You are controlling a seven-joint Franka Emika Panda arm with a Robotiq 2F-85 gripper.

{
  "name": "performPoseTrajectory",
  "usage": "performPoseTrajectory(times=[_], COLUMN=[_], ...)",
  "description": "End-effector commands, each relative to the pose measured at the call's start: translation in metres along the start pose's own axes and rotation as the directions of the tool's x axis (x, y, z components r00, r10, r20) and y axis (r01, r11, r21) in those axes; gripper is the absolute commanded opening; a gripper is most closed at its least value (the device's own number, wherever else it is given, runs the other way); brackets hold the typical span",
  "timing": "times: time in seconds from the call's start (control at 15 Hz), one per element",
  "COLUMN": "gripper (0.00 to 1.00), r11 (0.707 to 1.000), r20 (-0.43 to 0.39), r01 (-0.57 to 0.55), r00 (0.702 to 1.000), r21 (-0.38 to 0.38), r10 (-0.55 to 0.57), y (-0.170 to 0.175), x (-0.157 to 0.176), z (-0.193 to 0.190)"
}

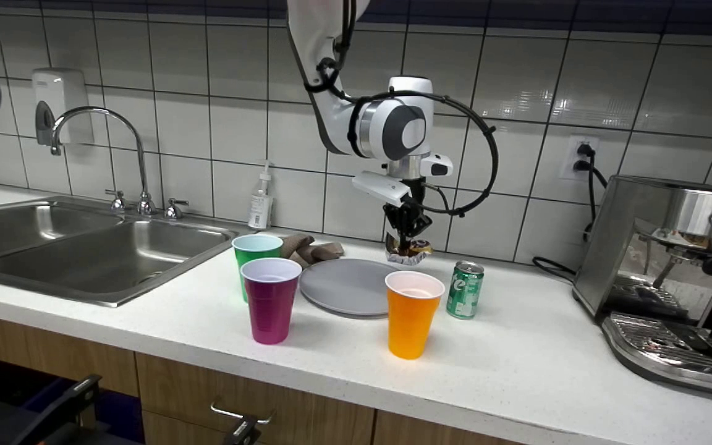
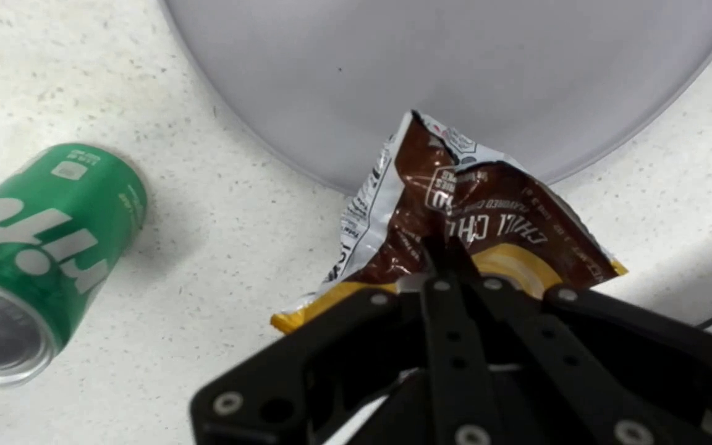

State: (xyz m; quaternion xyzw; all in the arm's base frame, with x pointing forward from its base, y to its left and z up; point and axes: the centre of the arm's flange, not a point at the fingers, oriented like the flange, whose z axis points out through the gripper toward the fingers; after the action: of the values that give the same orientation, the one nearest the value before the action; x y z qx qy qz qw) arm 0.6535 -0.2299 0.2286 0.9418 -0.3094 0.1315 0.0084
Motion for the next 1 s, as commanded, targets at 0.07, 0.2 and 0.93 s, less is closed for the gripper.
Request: performPoseTrajectory(times=[0.07,0.2,0.93], gripper=[0.0,0.0,0.0], r11=[0.995,0.991,0.977], r20=[-0.018,-0.028,-0.042], r01=[-0.097,-0.124,-0.195], r00=[0.995,0.992,0.981], r21=[-0.029,-0.046,-0.086], r10=[0.096,0.123,0.192], y=[0.01,0.018,0.03], x=[0.038,0.044,0.054], z=[0.015,0.021,0.04])
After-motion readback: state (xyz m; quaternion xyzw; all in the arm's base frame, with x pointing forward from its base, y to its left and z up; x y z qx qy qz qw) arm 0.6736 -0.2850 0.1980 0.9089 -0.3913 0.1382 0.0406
